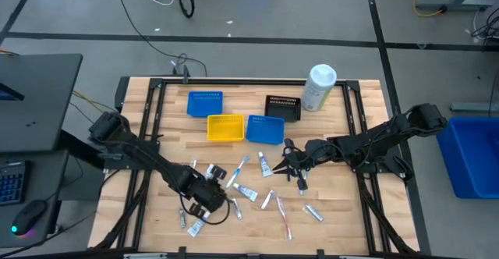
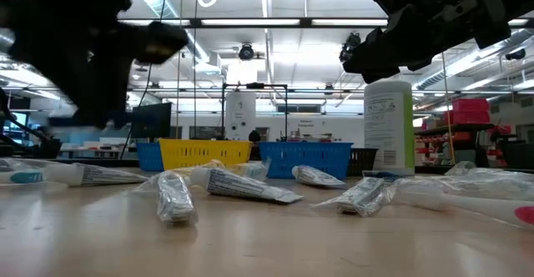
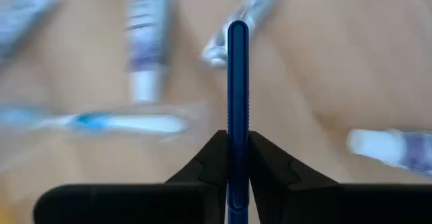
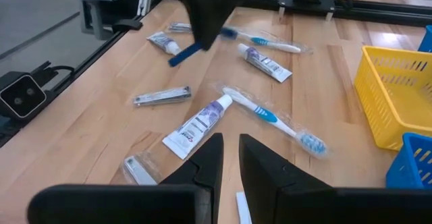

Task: Pick & Place Travel size toiletries
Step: Put the left razor into the left blue basket

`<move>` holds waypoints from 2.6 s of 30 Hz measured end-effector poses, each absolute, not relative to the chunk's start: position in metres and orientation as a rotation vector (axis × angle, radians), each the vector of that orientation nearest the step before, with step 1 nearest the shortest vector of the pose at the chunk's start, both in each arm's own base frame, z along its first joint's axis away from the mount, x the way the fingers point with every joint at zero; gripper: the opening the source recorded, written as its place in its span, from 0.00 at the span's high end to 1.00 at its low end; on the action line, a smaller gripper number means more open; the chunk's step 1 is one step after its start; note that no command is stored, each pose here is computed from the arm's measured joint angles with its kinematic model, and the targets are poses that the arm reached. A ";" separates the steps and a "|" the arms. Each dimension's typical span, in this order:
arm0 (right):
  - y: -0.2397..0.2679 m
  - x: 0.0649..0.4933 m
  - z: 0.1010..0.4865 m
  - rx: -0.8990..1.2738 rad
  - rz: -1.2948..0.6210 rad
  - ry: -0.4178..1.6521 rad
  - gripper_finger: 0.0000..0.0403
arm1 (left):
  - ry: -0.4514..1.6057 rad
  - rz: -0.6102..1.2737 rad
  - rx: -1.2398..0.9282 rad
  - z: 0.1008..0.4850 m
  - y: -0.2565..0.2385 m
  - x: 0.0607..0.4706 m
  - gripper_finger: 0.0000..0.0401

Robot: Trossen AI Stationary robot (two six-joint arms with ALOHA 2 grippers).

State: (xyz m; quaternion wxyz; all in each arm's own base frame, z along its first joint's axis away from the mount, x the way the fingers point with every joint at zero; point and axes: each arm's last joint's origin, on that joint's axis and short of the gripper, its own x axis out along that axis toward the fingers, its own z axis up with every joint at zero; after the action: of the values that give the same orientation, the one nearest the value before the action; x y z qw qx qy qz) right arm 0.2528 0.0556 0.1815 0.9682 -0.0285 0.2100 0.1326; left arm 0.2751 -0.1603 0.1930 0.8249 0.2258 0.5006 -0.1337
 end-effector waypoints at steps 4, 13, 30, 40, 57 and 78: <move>0.056 0.253 0.182 -0.040 0.264 0.426 0.86 | 1.077 -0.117 0.467 0.223 -0.145 0.271 0.88; 0.056 0.253 0.182 -0.038 0.263 0.416 0.86 | 1.026 0.199 0.446 0.277 -0.080 0.251 0.87; 0.056 0.253 0.182 -0.036 0.262 0.417 0.86 | 1.154 0.440 0.199 0.282 0.071 0.237 0.86; 0.056 0.253 0.182 -0.040 0.262 0.423 0.86 | 1.047 0.521 0.127 0.245 0.131 0.222 0.86; 0.055 0.253 0.182 -0.175 0.290 0.404 0.86 | 1.047 0.590 0.150 0.181 0.146 0.193 0.86; 0.055 0.253 0.182 -0.233 0.302 0.396 0.86 | 0.909 0.519 0.163 0.171 0.162 0.181 0.86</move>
State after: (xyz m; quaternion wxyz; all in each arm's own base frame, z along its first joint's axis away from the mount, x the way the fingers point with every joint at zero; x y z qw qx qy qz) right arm 0.2529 0.0555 0.1818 0.9625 -0.1149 0.1954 0.1492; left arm 0.1807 0.1622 0.1713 0.8631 0.0776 0.4334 0.2475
